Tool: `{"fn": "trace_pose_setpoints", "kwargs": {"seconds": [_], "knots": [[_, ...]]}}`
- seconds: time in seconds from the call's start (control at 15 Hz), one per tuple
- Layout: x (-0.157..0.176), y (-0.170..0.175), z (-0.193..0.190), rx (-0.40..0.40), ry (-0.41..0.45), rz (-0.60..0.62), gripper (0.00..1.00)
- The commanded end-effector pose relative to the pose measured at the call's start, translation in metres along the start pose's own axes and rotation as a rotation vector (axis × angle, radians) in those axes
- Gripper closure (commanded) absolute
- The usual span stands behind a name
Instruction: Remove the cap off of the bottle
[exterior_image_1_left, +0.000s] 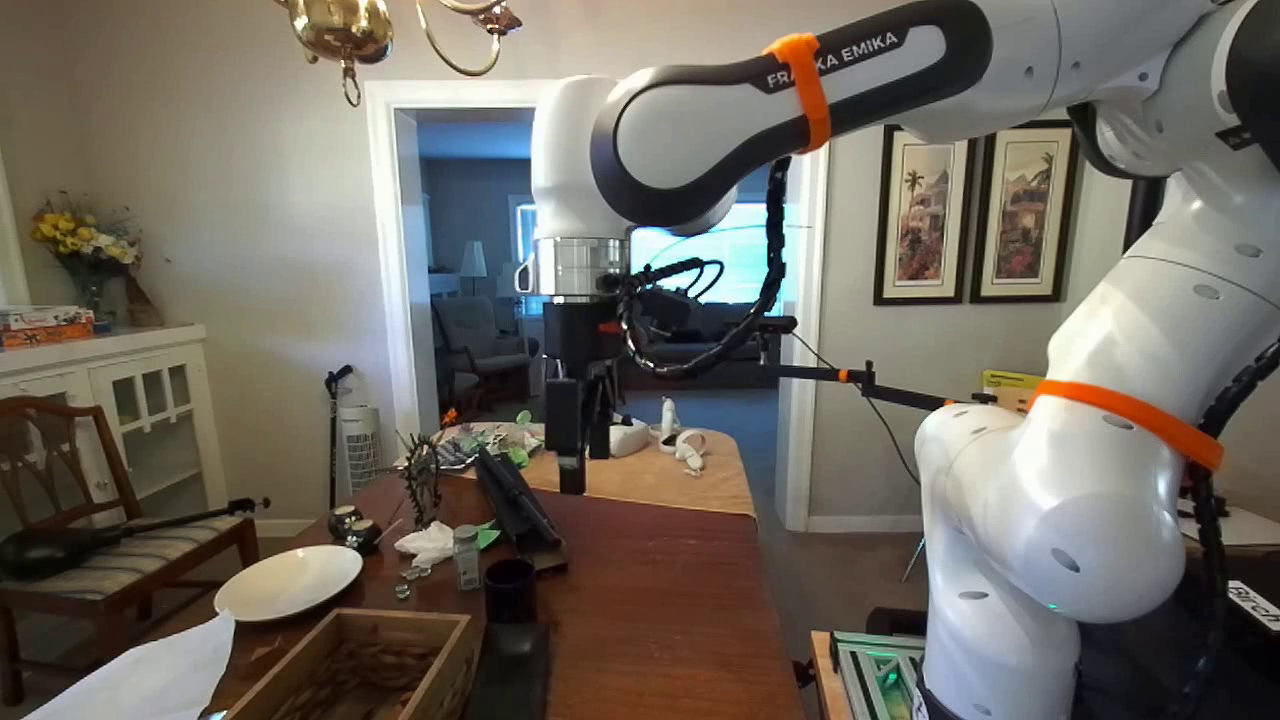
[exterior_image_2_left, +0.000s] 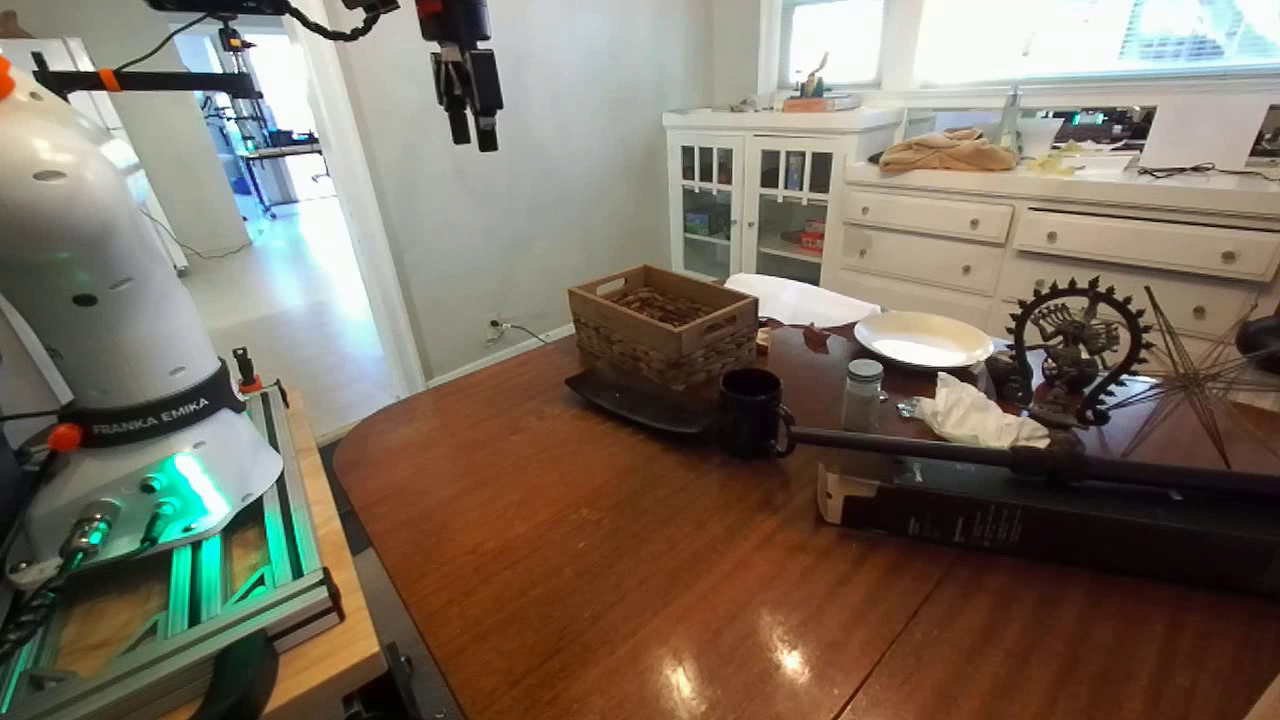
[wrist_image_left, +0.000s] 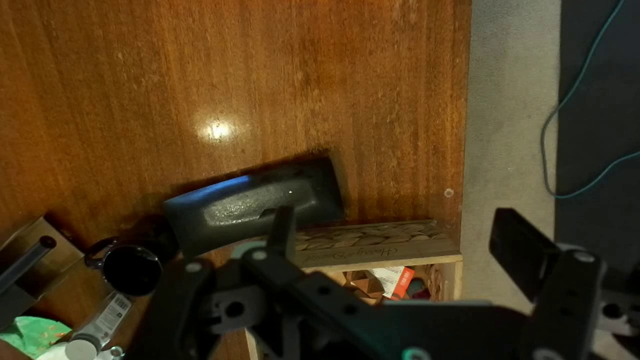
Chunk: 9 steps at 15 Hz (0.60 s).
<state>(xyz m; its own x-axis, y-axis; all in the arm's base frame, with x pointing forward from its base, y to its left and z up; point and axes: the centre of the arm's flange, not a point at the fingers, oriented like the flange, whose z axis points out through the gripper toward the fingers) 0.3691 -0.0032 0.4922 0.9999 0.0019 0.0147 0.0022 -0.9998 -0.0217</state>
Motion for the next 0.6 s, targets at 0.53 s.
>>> {"fn": "trace_pose_setpoints", "kwargs": {"seconds": [0.53], "knots": [[0.026, 0.050, -0.023, -0.232, 0.240, 0.022, 0.00]]}}
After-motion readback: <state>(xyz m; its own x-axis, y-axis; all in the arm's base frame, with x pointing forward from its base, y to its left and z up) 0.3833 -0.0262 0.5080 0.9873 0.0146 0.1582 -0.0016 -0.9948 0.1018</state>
